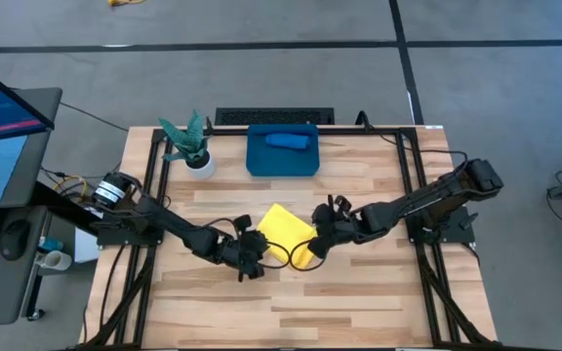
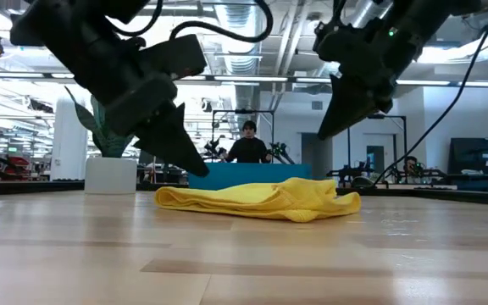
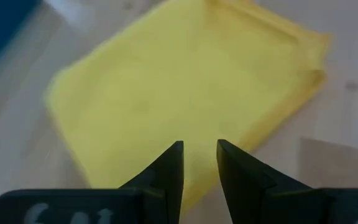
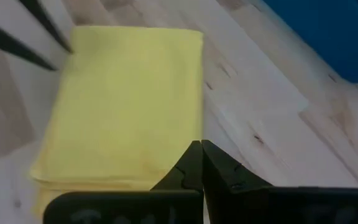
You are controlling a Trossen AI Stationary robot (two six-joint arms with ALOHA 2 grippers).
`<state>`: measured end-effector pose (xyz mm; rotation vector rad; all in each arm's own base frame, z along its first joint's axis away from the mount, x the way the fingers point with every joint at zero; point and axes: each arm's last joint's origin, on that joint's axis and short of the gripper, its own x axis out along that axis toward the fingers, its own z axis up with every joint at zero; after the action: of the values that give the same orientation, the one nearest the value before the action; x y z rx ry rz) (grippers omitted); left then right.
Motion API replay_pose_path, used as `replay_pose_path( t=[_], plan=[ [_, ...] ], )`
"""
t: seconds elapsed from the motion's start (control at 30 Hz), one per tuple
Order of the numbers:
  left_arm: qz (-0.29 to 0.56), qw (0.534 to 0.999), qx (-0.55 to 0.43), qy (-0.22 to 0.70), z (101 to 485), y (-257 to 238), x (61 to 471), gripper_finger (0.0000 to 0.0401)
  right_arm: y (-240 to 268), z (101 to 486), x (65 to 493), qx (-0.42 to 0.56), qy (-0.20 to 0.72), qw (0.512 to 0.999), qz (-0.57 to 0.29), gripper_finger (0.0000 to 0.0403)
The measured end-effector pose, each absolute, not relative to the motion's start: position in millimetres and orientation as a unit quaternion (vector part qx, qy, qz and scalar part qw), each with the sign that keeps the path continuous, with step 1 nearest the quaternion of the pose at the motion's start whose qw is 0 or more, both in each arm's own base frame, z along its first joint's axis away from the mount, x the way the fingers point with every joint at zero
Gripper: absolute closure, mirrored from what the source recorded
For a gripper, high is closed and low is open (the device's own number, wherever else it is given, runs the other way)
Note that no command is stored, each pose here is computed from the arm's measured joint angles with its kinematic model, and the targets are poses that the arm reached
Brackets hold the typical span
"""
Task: Roll microfiber towels into tight, uniform cylinder then place into a basket
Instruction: Roll the yellow microfiber towel
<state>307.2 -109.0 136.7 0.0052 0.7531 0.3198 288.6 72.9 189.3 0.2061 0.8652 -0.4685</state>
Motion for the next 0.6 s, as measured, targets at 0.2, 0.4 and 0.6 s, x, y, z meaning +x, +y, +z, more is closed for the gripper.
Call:
replay_pose_path(
  t=[0.2, 0.4, 0.6],
  plan=[
    [0.139, 0.912, -0.002, 0.385, 135.1, -102.8, 308.6, 0.0313, 68.5, 188.0, 287.5, 0.095, 0.424, 0.870, -0.233, 0.0380],
    [0.145, 0.904, -0.008, 0.402, 132.9, -94.6, 308.5, 0.0313, 69.1, 188.1, 287.4, 0.095, 0.424, 0.870, -0.232, 0.0381],
    [0.126, 0.899, -0.010, 0.419, 131.8, -86.6, 310.5, 0.0313, 69.3, 188.1, 287.3, 0.095, 0.424, 0.870, -0.232, 0.0380]
  ],
)
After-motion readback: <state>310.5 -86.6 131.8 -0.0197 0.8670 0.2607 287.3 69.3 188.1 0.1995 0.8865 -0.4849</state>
